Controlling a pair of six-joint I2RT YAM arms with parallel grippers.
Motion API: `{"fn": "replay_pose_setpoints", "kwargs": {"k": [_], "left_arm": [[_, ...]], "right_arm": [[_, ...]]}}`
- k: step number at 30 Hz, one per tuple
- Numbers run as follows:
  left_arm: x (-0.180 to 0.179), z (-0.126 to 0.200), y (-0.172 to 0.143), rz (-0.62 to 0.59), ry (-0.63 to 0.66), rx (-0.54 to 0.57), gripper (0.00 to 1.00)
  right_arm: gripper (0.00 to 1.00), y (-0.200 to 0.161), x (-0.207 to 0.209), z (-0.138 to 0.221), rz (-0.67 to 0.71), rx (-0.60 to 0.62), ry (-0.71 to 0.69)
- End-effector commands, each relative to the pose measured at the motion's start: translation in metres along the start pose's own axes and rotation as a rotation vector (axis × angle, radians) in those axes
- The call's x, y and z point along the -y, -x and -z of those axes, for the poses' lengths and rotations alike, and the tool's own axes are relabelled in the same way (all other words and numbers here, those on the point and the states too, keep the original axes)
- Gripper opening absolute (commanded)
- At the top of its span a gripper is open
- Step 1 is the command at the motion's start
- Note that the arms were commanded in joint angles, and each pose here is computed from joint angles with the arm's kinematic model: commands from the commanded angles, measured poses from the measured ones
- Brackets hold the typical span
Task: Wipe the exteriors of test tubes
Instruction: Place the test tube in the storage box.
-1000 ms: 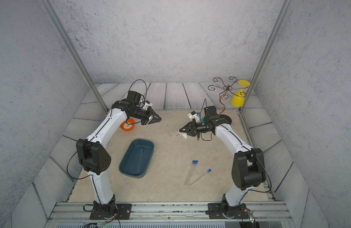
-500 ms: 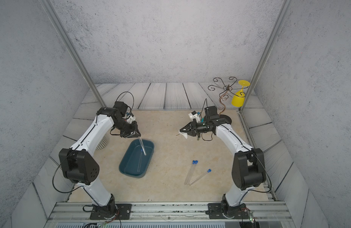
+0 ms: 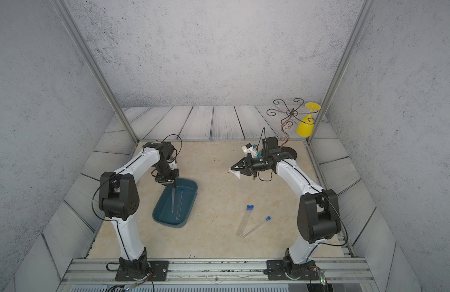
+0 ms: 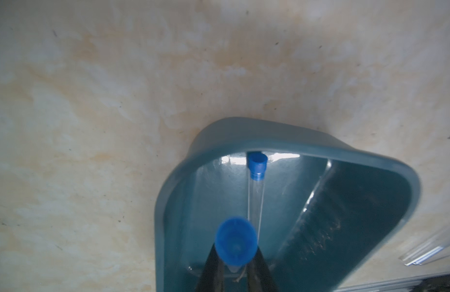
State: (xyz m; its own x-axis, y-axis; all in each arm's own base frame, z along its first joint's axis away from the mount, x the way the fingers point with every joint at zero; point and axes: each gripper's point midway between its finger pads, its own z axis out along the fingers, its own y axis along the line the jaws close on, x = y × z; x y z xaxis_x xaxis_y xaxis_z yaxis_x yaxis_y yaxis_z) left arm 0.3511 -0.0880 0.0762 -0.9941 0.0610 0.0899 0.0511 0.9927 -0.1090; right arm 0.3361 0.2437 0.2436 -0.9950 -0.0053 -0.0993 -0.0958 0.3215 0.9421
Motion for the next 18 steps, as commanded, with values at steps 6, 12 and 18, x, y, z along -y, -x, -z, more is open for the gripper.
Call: {"fn": "replay_pose_setpoints", "kwargs": {"k": [6,12,18], "left_arm": [[-0.012,-0.039,-0.011,0.006,0.09,-0.039,0.13],[-0.016,-0.027,-0.008,0.031,0.167,0.016,0.66],[0.01,0.014,-0.01,0.029,0.207,0.113,0.86]], "right_arm": [[0.15,0.001,0.007,0.002,0.01,0.009,-0.024],[0.15,0.003,0.012,0.004,0.01,0.014,-0.039],[0.15,0.006,0.014,0.007,0.01,0.024,-0.046]]}}
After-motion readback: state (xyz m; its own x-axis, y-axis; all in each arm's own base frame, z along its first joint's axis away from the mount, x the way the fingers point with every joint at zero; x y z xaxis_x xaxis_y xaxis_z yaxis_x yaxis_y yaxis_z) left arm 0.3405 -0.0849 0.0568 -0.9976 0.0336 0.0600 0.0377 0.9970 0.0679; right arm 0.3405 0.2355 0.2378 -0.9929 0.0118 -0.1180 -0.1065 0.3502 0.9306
